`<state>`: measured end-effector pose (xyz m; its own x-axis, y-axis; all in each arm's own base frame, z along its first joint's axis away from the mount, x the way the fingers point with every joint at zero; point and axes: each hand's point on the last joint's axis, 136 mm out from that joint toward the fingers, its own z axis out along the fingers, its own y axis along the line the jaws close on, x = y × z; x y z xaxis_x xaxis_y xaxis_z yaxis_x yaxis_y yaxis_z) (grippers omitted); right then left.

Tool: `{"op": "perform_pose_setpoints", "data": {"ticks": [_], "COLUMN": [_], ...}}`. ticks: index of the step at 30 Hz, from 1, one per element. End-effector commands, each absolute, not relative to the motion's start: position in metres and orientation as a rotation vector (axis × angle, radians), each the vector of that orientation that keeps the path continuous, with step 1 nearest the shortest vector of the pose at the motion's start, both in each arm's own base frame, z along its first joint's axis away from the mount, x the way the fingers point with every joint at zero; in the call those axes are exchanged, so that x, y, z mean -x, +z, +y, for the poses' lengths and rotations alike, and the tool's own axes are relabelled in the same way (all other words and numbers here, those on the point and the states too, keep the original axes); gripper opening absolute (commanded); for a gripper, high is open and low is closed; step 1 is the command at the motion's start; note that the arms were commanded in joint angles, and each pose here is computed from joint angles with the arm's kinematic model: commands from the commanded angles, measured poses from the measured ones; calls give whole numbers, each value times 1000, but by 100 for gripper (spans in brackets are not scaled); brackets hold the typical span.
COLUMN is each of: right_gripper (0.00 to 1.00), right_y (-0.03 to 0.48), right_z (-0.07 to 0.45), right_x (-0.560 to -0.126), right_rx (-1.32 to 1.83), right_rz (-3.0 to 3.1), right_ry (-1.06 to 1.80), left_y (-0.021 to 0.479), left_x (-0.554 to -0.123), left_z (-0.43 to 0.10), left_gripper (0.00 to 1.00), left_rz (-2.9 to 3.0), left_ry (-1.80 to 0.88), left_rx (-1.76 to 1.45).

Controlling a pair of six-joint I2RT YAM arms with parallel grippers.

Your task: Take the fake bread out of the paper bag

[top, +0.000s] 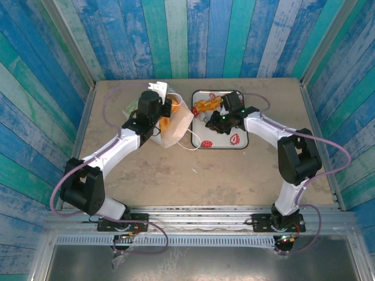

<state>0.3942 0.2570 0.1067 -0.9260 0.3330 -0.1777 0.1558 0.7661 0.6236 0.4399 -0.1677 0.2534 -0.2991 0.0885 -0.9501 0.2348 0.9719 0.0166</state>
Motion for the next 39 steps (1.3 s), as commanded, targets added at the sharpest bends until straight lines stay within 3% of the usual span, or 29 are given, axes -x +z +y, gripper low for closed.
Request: {"op": "perform_pose_setpoints", "data": {"ticks": [1,24,39], "right_gripper": [15,16,15], "right_y": [121,135,206], "right_z": [257,265,237], "right_x": [-415,-426,-353], "right_rx": [-353,-317,-177], "right_rz": [2616,2563,2438], "right_ry": [926,1005,1065], "left_y": [301,299,299], "left_x": [-433,-434,-432], "left_z": [-165,-166,-168], "left_gripper": [0,0,0], "left_rz": [1744,1749,1742], "left_ry": [-194,-196,-217], "left_rx": [-190,-195,-192]}}
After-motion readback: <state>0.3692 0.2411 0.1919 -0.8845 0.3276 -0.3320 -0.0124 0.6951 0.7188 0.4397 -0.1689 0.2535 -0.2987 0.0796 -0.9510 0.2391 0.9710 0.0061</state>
